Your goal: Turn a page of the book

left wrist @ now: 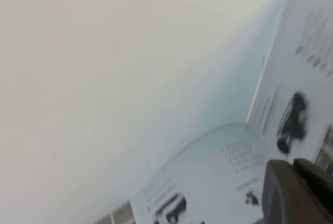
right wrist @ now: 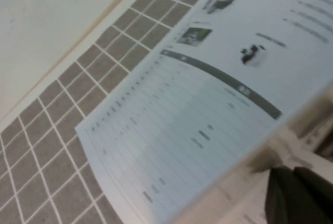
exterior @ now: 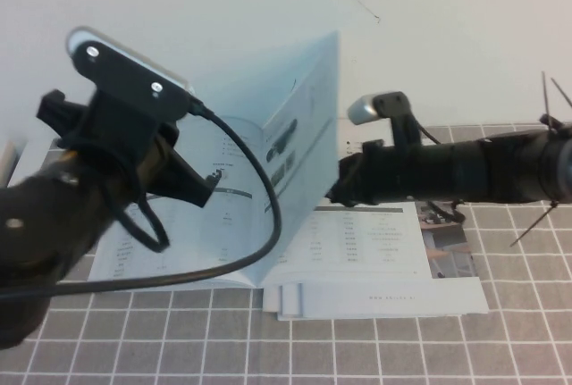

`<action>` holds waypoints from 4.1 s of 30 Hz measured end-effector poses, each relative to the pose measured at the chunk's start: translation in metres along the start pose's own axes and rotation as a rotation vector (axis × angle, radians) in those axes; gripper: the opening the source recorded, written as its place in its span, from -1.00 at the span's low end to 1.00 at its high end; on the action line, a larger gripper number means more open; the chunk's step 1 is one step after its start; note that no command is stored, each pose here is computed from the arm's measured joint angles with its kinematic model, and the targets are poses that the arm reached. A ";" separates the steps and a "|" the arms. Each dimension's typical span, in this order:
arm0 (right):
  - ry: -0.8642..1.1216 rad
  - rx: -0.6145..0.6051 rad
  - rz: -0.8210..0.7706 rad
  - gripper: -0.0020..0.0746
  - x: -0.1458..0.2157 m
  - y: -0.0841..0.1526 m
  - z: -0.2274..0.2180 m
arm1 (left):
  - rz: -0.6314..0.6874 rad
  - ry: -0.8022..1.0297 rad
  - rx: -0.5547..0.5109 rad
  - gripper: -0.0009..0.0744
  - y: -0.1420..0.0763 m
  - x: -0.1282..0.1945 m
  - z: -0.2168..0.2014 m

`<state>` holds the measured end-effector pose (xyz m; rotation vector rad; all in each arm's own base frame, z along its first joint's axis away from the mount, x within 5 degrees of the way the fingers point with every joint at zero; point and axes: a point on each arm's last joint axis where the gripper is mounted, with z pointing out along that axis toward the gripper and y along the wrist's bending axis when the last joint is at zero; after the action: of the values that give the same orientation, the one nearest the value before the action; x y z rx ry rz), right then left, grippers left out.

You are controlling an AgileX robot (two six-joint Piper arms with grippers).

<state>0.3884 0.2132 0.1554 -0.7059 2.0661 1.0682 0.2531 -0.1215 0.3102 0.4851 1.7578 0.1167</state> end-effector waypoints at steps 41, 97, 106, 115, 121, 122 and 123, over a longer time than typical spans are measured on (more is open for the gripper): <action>0.109 -0.109 -0.173 -0.95 0.030 0.069 0.088 | 0.250 0.081 0.251 -0.99 0.014 -0.035 0.111; 0.261 0.215 -0.190 -0.95 -0.005 -0.020 -0.001 | 0.114 0.663 0.662 -0.99 0.035 0.113 0.252; 0.324 0.171 -0.147 -0.95 0.007 -0.027 0.001 | 0.069 0.654 0.661 -0.99 0.038 0.107 0.250; 0.078 0.181 -0.300 -0.95 -0.086 0.047 -0.087 | 0.035 0.443 0.621 -0.99 0.069 -0.003 0.187; -0.060 0.280 -0.375 -0.95 -0.127 0.103 -0.204 | 0.039 0.301 0.601 -0.99 0.090 -0.085 0.102; -0.073 0.317 -0.382 -0.95 -0.129 0.108 -0.222 | 0.041 0.275 0.605 -0.99 0.092 -0.095 0.087; -0.088 0.362 -0.386 -0.95 -0.131 0.116 -0.243 | 0.040 0.254 0.610 -0.99 0.094 -0.103 0.075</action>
<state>0.3043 0.0867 0.4131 -0.8094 1.8761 0.4851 0.3660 -0.0898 0.4167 0.9783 2.0252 -0.3561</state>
